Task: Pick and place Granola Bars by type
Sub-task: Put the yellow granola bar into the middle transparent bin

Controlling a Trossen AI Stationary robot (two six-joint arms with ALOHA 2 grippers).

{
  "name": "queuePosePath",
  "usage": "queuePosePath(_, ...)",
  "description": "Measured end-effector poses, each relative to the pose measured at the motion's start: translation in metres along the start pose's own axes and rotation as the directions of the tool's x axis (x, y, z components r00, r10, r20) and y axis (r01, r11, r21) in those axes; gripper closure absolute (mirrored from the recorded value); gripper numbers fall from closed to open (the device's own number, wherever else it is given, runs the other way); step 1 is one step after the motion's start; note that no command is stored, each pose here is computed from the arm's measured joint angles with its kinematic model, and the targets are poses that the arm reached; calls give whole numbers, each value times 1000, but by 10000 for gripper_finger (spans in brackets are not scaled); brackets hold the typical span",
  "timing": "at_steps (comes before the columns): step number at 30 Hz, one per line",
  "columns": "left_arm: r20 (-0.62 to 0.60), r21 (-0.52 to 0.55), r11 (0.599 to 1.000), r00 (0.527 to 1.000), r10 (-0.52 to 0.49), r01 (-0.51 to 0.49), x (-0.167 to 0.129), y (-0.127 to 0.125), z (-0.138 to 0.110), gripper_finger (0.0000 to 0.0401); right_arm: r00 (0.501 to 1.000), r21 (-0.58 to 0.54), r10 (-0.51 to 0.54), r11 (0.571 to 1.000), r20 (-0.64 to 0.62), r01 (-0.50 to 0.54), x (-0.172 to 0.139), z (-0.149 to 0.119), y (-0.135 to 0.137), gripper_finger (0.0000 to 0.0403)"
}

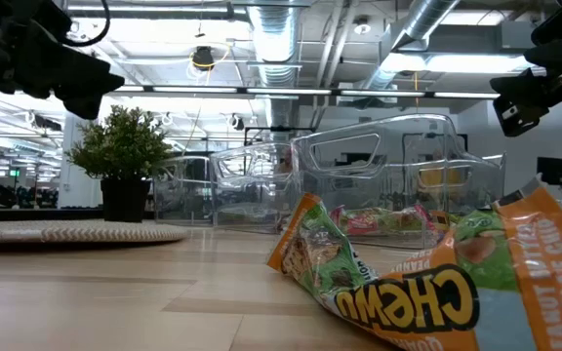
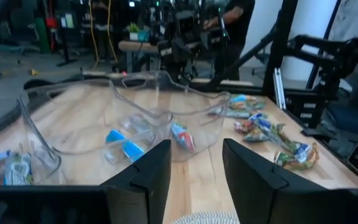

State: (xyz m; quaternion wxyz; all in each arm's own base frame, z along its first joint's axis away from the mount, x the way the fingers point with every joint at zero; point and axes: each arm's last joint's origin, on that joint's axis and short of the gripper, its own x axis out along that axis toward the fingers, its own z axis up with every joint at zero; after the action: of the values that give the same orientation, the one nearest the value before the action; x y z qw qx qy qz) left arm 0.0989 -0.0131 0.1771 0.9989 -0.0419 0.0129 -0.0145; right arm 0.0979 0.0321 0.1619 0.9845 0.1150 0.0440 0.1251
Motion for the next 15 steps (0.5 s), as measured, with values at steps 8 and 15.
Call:
queuePosePath(8,31,88,994,998,55,-57,-6,2,1,263,1000,0,0,1000,0,0,0,0,0,219)
queuePosePath(15,34,119,991,998,53,-57,-6,2,1,263,1000,0,0,1000,0,0,0,0,0,219)
